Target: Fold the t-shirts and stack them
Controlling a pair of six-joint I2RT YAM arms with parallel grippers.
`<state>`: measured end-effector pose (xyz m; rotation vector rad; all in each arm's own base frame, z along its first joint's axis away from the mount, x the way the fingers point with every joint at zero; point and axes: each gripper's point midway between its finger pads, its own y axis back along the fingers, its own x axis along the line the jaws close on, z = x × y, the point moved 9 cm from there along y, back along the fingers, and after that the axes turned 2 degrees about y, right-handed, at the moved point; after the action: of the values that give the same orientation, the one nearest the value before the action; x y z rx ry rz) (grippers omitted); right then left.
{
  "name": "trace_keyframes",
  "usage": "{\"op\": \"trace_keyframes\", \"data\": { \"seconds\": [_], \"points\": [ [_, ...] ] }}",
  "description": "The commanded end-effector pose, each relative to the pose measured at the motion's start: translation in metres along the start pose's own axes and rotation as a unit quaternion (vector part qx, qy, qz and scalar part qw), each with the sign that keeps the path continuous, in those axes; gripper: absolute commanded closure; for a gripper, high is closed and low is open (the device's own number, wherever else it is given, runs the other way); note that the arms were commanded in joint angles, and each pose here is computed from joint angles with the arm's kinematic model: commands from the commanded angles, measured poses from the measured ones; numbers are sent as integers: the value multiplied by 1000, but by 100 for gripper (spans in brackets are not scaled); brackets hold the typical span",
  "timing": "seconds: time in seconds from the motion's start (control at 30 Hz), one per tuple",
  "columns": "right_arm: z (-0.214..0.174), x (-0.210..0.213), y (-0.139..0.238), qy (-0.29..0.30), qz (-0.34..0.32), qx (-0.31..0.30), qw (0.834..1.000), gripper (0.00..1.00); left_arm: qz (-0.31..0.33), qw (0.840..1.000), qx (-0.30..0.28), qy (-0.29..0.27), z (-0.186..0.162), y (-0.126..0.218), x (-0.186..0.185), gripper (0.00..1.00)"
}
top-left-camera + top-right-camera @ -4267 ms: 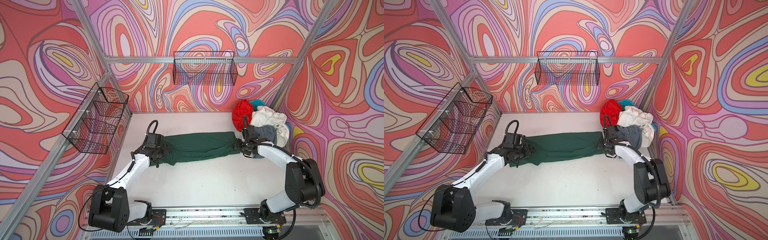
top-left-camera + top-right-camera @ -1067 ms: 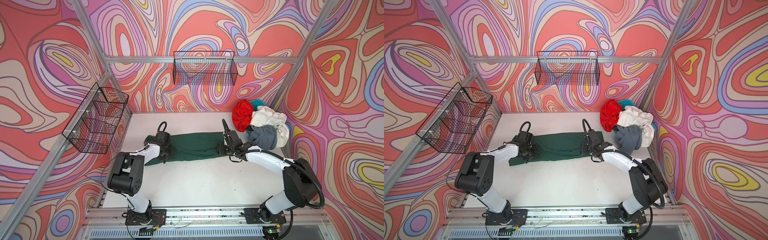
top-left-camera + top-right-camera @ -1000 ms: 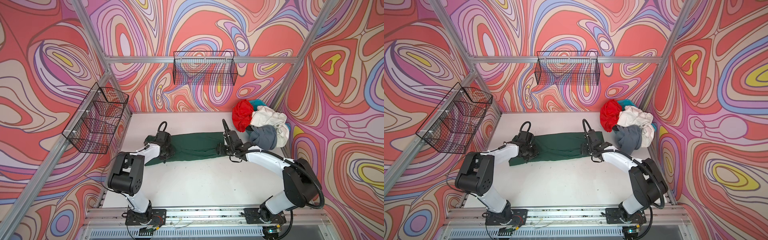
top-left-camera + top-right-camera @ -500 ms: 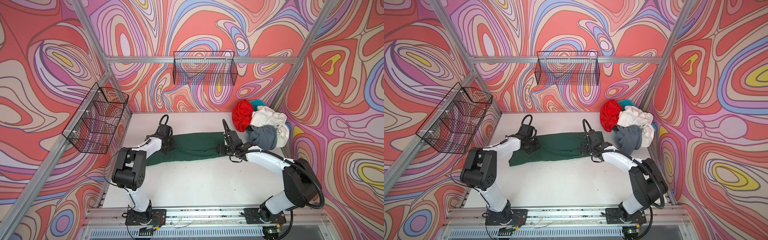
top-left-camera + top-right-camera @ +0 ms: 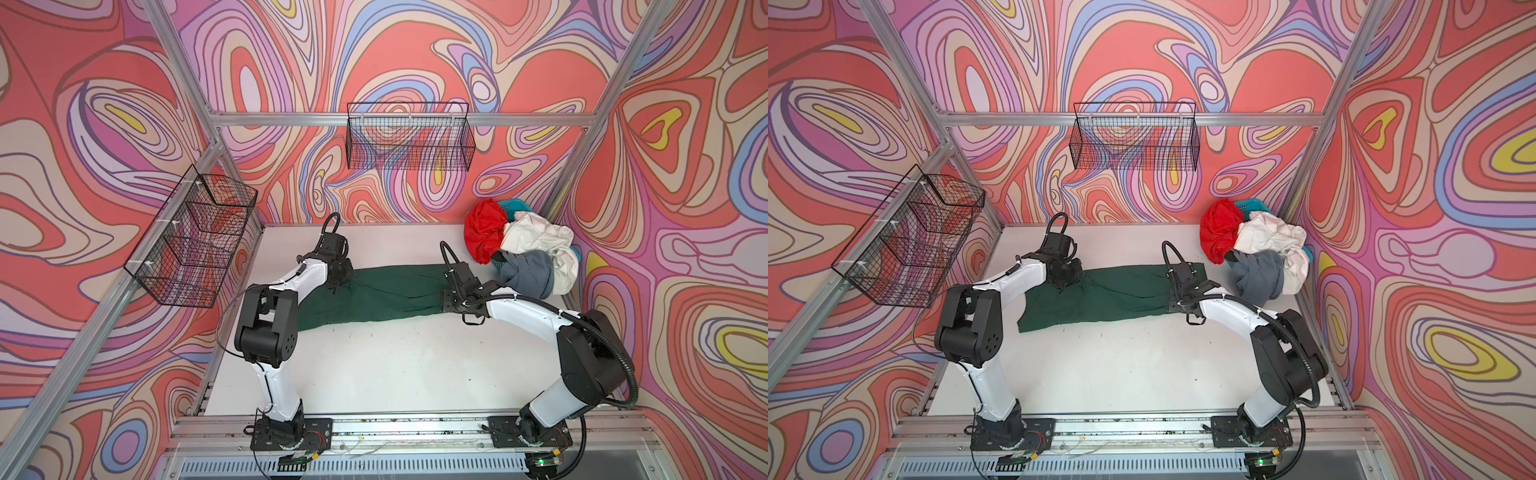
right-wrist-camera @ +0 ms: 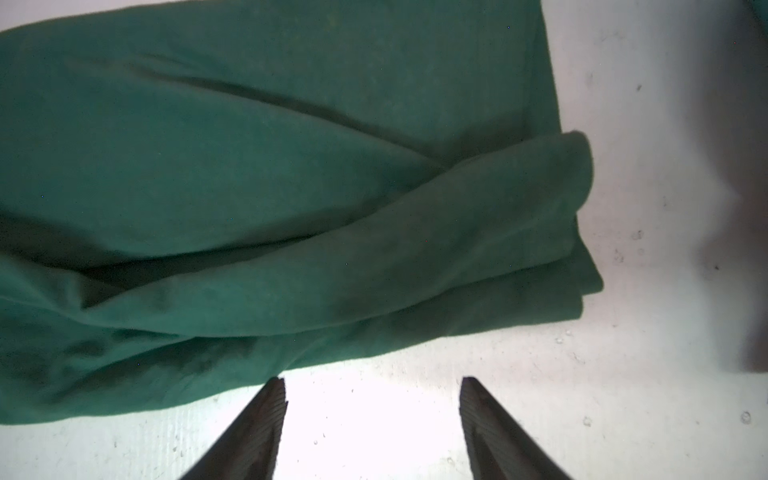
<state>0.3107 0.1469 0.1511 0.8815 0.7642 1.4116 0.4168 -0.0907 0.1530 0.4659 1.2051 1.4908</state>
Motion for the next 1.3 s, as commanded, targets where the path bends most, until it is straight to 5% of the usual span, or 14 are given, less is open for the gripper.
{"op": "trace_keyframes", "data": {
  "seconds": [0.0, 0.5, 0.93, 1.27],
  "points": [
    [8, -4, -9, -5, -10, 4, 1000, 30, 28, 999, 9, -17, 2, -6, 1, 100],
    [34, -7, -64, -16, 3, 8, 1000, 31, 19, 1000, 10, -17, 6, -12, -2, 100],
    [72, -1, -69, -12, -27, -22, 999, 31, 11, 1000, 10, -24, 5, -10, -3, 100],
    [102, -2, -84, -19, 19, -22, 999, 31, 12, 999, 9, -31, 6, -9, -2, 100]
  ]
}}
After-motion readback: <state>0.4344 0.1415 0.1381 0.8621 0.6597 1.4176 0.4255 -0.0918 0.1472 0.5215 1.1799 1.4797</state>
